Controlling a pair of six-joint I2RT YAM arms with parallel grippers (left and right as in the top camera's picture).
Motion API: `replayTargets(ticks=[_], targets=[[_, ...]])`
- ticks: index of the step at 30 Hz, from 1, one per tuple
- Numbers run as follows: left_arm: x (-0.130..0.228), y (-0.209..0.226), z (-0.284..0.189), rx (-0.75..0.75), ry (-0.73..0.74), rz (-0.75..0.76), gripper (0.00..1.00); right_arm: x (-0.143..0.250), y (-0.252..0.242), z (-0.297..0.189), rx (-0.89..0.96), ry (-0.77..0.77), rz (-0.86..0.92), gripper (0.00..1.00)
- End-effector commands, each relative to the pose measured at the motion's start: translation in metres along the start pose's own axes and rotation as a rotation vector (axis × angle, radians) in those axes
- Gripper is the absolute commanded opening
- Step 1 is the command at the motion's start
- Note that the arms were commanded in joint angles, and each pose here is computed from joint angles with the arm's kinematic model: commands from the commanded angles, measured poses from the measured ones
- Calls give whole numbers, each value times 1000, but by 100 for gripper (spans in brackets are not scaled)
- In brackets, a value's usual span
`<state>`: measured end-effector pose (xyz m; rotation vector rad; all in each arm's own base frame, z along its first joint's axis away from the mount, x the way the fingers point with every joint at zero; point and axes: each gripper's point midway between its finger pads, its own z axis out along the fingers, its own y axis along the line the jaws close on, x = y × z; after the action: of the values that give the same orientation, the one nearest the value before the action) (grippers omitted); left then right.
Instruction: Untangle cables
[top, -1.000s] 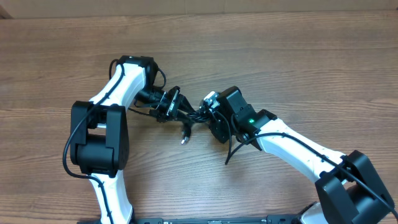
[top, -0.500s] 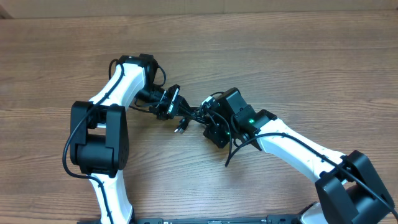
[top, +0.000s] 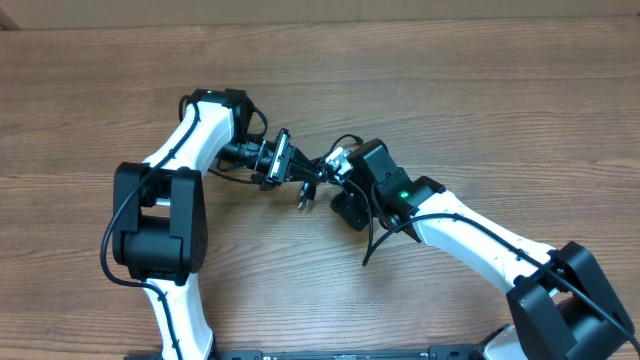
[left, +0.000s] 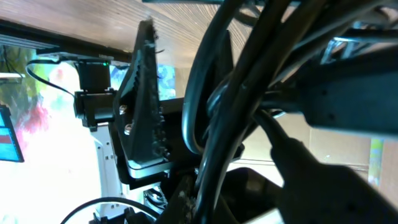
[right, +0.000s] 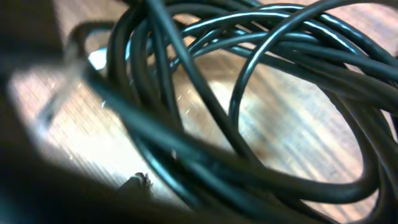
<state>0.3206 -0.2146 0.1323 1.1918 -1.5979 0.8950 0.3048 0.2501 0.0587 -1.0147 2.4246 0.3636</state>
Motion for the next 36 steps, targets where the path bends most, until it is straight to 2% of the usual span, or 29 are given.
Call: replayTargets(ticks=[1,5,7,10,13,15,17,19,21,23,25,29,31,32,34,35,36], targets=[[13,-6,2,17,67,-6,4,-15,-4,0,24,-58,51,47],[17,-8,2,28,94,9,4,-35,-27,-4,116,-154,213,53],[19,-9,1,32,105,9,4,-43,-41,-8,169,-196,228,54],[14,-7,2,22,76,13,5,-46,-36,-8,136,-205,226,55],[4,-4,2,2,17,18,5,-30,-11,-3,-4,-129,301,53],[-17,0,1,-31,-98,41,4,-5,-8,-2,-18,-24,477,49],[-34,0,-1,-50,-196,71,4,13,-5,-3,-32,54,568,50],[-59,1,-8,-86,-339,115,4,33,8,-8,-128,156,621,50],[-89,7,-22,-167,-526,209,4,49,14,-17,-211,237,680,50],[-109,11,-36,-267,-650,357,4,59,11,-26,-271,283,766,49],[-117,6,-43,-318,-695,492,4,60,10,-33,-338,287,797,49],[-128,-8,-48,-440,-747,828,4,45,-3,-49,-500,193,841,47],[-133,-5,-50,-502,-790,842,5,40,-16,-52,-505,148,872,43],[-134,-2,-51,-520,-800,838,8,39,-21,-52,-499,139,892,43],[-135,0,-50,-558,-824,839,20,36,-26,-52,-493,119,899,43],[-136,1,-47,-577,-834,845,29,35,-27,-51,-492,111,900,43],[-135,2,-45,-583,-834,849,32,33,-29,-51,-491,104,908,43]])
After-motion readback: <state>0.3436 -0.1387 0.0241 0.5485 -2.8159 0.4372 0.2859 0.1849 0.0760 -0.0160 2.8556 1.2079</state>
